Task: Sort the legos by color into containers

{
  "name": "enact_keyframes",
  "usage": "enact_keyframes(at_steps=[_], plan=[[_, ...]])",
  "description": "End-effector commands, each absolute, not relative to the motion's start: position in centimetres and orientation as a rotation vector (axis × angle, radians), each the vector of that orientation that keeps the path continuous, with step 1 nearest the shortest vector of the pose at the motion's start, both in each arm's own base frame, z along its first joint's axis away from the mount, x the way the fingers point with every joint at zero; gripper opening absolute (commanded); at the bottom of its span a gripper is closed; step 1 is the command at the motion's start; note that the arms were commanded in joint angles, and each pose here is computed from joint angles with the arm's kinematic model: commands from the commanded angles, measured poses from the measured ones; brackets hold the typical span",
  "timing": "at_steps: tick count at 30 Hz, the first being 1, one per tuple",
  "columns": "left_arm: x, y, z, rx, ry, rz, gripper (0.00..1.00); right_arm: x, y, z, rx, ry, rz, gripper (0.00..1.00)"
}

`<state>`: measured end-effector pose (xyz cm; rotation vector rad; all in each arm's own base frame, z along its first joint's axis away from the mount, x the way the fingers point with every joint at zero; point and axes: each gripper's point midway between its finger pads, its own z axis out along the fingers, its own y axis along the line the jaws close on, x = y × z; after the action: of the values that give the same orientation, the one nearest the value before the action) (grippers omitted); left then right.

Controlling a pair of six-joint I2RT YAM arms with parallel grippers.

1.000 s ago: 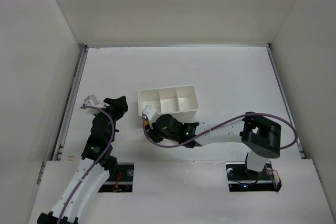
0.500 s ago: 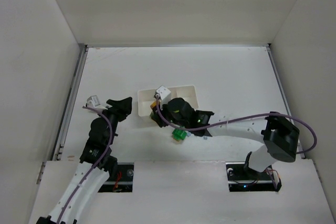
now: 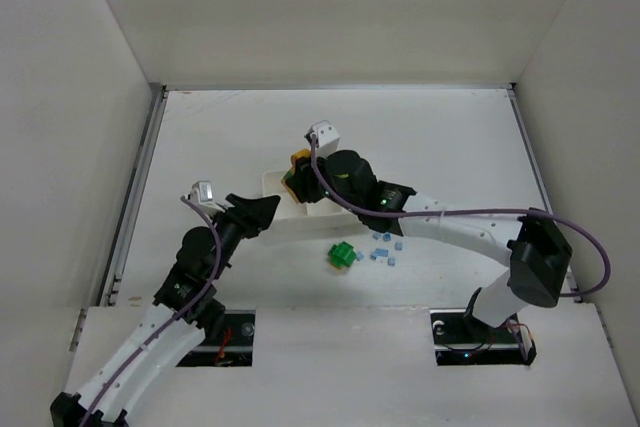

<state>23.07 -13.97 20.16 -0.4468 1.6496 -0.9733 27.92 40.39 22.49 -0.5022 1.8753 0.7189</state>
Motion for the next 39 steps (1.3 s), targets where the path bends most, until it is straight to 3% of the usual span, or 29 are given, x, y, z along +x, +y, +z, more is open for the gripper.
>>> enact_keyframes(at_steps=[1, 10, 32, 35, 39], plan=[[22.7, -15.8, 22.4, -0.391, 1.595, -1.070, 0.59, 29.9, 40.9, 26.4, -0.394, 1.804, 0.753, 0.30], [23.1, -17.7, 23.1, -0.344, 1.584, -1.080, 0.64, 30.8, 42.1, 27.0, -0.357, 1.798, 0.778, 0.29], [25.0, -18.8, 23.0, -0.349, 1.539, -1.056, 0.60, 29.7, 42.6, 26.7, -0.304, 1.811, 0.878, 0.30], [25.1, -19.1, 22.7, -0.349, 1.543, -1.052, 0.57, 29.4, 42.6, 26.7, -0.293, 1.812, 0.904, 0.30], [25.1, -19.3, 22.7, -0.340, 1.545, -1.050, 0.43, 29.1, 42.5, 27.0, -0.289, 1.805, 0.927, 0.29]])
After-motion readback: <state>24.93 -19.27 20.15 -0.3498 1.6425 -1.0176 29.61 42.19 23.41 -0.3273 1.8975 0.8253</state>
